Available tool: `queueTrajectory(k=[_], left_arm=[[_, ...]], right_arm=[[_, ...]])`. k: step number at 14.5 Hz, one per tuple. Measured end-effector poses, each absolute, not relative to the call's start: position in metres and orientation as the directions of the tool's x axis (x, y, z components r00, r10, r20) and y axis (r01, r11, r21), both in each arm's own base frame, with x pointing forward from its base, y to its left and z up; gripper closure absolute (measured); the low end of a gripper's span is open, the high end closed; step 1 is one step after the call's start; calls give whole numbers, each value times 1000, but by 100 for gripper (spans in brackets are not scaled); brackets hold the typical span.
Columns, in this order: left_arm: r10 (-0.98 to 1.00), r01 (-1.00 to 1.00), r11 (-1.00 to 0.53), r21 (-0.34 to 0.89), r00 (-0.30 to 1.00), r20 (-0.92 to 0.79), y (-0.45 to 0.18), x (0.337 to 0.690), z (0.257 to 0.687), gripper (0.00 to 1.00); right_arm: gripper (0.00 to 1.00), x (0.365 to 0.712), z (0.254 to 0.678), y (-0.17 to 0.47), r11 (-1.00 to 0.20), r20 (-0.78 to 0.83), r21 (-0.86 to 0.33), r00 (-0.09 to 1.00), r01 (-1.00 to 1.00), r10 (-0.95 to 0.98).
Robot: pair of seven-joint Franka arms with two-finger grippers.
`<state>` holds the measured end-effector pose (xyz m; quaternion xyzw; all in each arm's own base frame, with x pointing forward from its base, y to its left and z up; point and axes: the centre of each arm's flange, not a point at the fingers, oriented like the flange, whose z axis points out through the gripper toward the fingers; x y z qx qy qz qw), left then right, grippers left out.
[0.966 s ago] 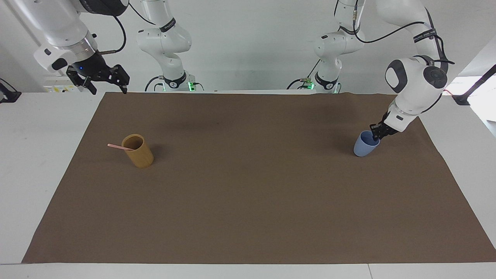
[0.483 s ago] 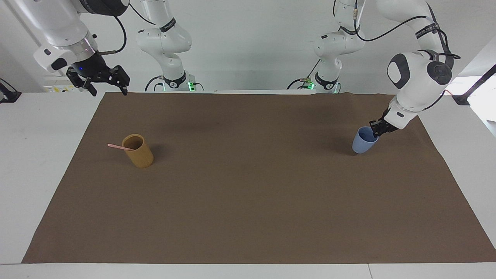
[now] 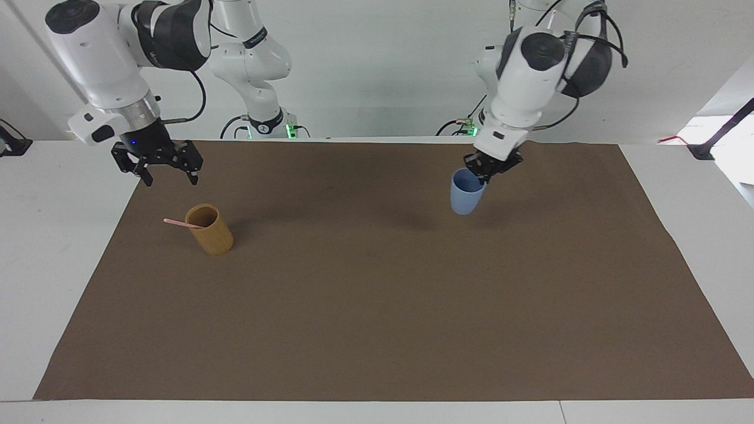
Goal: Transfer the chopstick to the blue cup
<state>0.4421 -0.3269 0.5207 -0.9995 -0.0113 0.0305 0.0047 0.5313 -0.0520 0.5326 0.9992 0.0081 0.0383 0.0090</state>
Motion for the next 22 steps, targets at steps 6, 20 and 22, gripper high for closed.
queueTrajectory(k=[6, 20, 22], left_arm=[[75, 79, -996, 46, 993, -92, -415, 421, 447, 96], [102, 108, -993, 45, 987, -124, -450, 409, 394, 45], [102, 109, -993, 52, 988, -117, -450, 410, 399, 21]], right_arm=[[6, 530, 483, -62, -992, 73, 8, 989, -128, -127], [35, 545, 453, -95, -979, 131, -56, 971, -196, -202], [38, 545, 453, -94, -979, 132, -56, 971, -193, -199]])
